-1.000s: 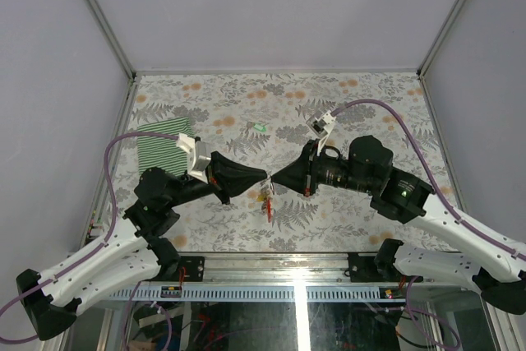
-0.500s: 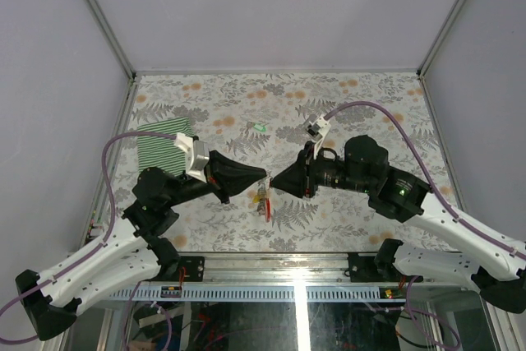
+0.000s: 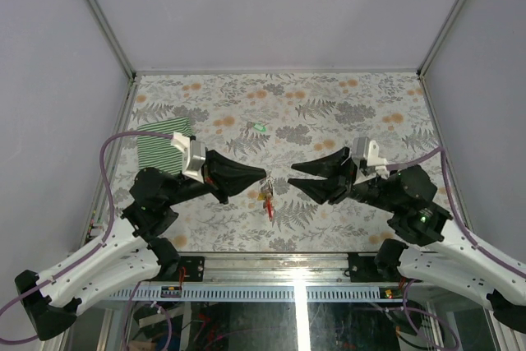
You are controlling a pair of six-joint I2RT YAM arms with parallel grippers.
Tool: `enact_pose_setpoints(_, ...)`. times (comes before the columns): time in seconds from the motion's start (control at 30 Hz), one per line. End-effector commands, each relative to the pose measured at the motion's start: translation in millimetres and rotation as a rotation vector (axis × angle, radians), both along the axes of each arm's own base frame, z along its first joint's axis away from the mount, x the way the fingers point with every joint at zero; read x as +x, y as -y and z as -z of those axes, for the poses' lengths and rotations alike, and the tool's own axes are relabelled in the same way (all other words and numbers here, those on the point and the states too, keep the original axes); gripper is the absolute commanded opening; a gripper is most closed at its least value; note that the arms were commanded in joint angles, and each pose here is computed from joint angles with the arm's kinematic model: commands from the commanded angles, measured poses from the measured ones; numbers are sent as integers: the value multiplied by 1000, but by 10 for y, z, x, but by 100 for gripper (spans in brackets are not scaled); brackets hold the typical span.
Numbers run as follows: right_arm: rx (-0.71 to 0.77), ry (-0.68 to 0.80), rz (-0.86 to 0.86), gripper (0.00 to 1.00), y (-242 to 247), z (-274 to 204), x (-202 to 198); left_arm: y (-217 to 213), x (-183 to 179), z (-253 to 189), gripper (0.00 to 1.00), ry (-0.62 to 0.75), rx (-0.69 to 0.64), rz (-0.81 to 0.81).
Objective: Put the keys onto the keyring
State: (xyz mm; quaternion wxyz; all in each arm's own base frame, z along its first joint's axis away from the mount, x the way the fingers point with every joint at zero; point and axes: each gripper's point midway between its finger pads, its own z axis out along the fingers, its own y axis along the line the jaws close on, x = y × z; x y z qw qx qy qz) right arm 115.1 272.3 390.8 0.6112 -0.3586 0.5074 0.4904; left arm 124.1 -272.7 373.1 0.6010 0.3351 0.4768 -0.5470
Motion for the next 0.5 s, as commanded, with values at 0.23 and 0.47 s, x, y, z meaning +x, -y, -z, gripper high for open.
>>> enact_pose_setpoints(0.23,78,274,-170,44,-208,-110,-221,-78,-249,-400,0,111,-102,84)
enact_pose_setpoints(0.47,65,246,-207,41,-248,-68,-259,-82,-342,-441,0,125,-101,128)
